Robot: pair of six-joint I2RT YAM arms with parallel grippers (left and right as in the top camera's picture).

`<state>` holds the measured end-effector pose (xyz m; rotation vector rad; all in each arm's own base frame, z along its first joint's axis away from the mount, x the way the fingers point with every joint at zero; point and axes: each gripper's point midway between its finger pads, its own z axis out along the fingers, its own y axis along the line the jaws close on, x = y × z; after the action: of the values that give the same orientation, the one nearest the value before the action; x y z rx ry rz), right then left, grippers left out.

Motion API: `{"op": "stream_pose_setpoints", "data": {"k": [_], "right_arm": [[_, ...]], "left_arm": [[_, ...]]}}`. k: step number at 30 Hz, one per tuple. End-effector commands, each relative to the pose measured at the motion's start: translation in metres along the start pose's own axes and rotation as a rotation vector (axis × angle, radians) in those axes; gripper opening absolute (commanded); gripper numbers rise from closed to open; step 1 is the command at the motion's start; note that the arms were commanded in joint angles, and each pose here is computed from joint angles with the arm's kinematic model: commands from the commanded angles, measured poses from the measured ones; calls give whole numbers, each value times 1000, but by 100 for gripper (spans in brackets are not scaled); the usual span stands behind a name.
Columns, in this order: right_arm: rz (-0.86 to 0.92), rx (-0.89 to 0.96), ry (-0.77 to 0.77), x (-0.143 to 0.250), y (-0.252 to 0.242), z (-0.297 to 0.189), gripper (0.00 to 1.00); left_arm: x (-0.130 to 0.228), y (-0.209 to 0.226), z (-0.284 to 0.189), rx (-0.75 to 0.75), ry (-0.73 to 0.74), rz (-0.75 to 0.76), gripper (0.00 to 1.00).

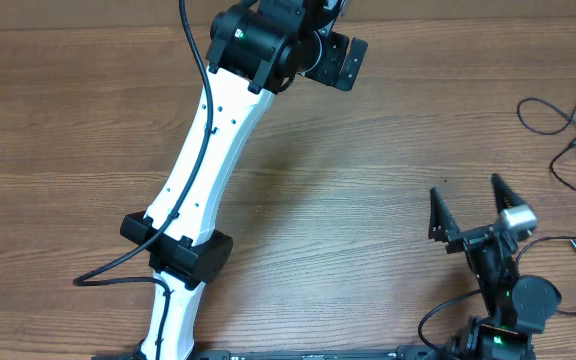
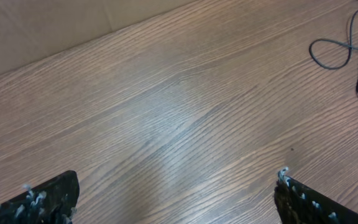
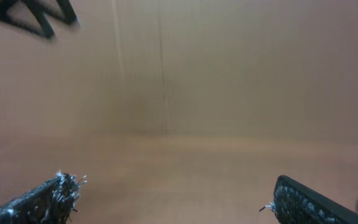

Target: Untangle cables

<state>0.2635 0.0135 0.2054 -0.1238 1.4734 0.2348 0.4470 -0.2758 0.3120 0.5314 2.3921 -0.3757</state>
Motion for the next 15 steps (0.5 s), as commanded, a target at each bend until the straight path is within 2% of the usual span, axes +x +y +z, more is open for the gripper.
{"op": "stream_pose_setpoints", "data": {"k": [1, 15], "right_arm": [[43, 2, 68, 20, -1, -2, 100], [226, 115, 441, 113, -11, -26, 100]], "left_arm": [[-5, -2, -5, 9, -20, 20, 100], [-5, -2, -5, 9, -24, 20, 100]]}}
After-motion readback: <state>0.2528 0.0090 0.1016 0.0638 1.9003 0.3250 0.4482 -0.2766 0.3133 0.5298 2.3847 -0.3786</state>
